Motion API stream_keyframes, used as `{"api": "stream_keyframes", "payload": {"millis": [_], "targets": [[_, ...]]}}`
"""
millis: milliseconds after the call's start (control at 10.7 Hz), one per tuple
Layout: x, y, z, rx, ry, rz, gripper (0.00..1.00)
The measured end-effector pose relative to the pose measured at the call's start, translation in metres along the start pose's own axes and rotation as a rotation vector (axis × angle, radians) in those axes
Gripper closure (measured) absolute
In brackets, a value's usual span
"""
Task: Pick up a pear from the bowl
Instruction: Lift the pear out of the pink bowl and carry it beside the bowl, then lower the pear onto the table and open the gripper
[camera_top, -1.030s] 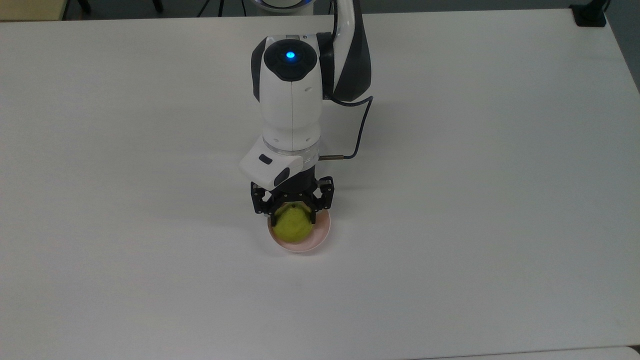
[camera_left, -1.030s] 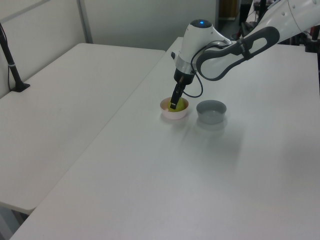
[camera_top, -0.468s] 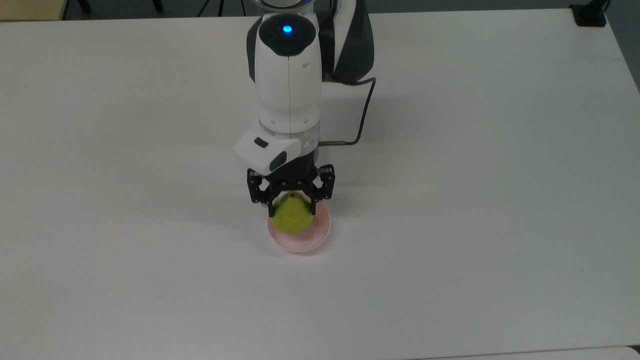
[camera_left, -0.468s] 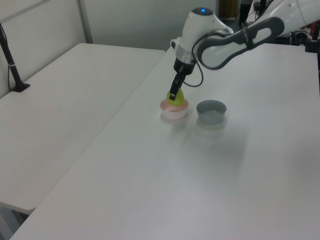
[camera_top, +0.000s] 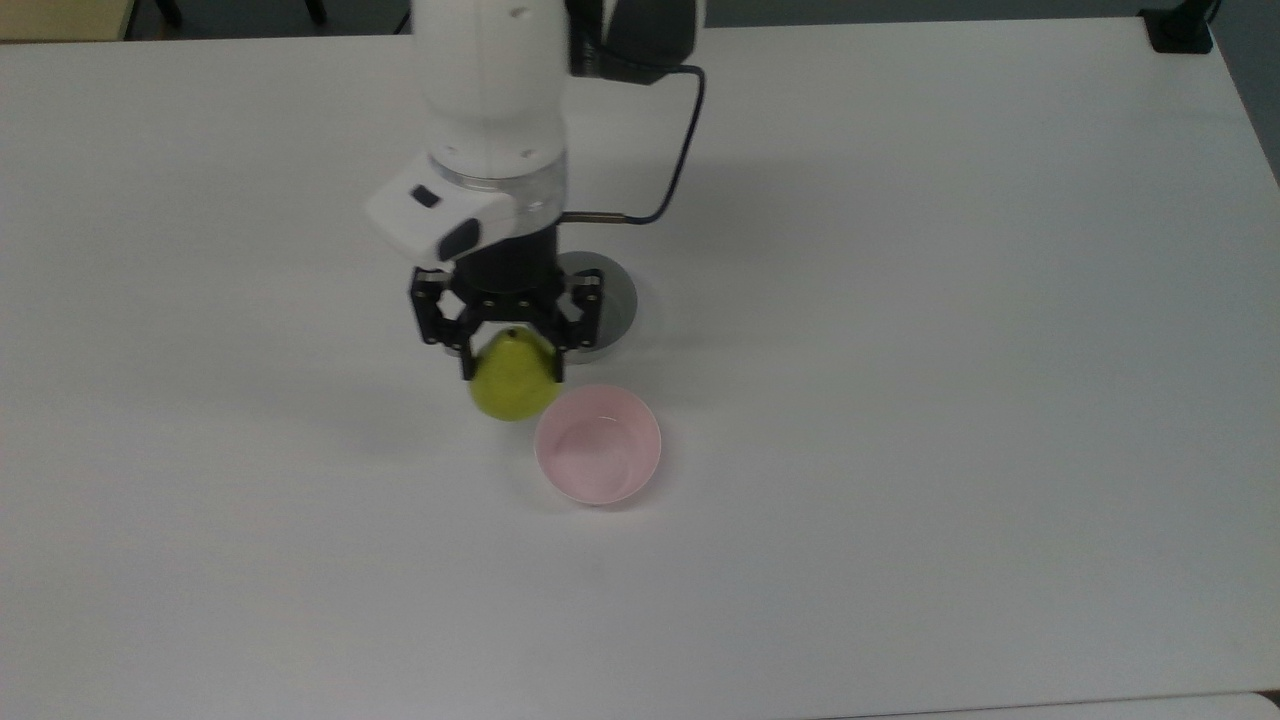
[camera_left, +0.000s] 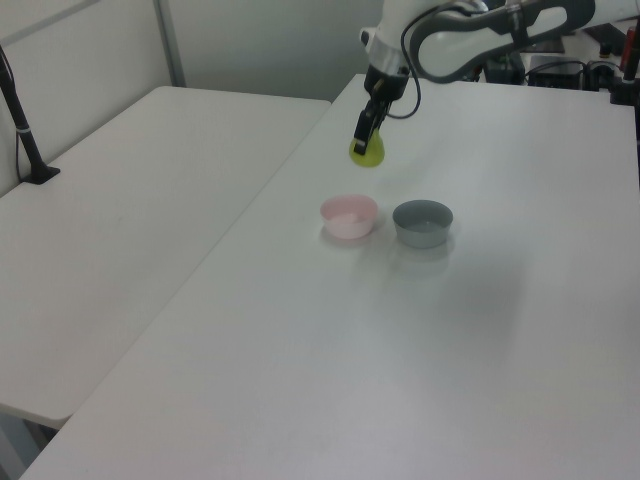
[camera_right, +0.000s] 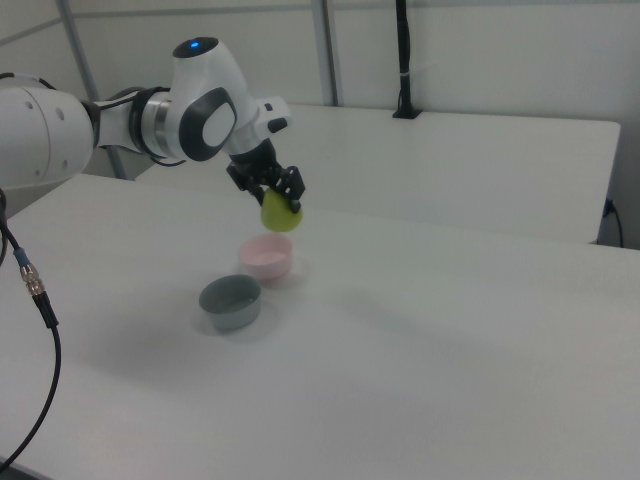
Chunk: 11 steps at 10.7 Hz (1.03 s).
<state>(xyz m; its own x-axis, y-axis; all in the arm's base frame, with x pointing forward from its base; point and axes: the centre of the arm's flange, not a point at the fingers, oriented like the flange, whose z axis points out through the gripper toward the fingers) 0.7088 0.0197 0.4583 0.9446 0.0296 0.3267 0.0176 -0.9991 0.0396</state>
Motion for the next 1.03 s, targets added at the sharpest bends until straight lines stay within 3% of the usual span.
{"api": "stream_keyframes", "payload": {"millis": [468,1030], "targets": [[-0.003,0.089,0.034,-0.054,0.028,0.111,0.25],[-0.013,0.100,0.124,-0.107,0.079,0.079,0.25]]}}
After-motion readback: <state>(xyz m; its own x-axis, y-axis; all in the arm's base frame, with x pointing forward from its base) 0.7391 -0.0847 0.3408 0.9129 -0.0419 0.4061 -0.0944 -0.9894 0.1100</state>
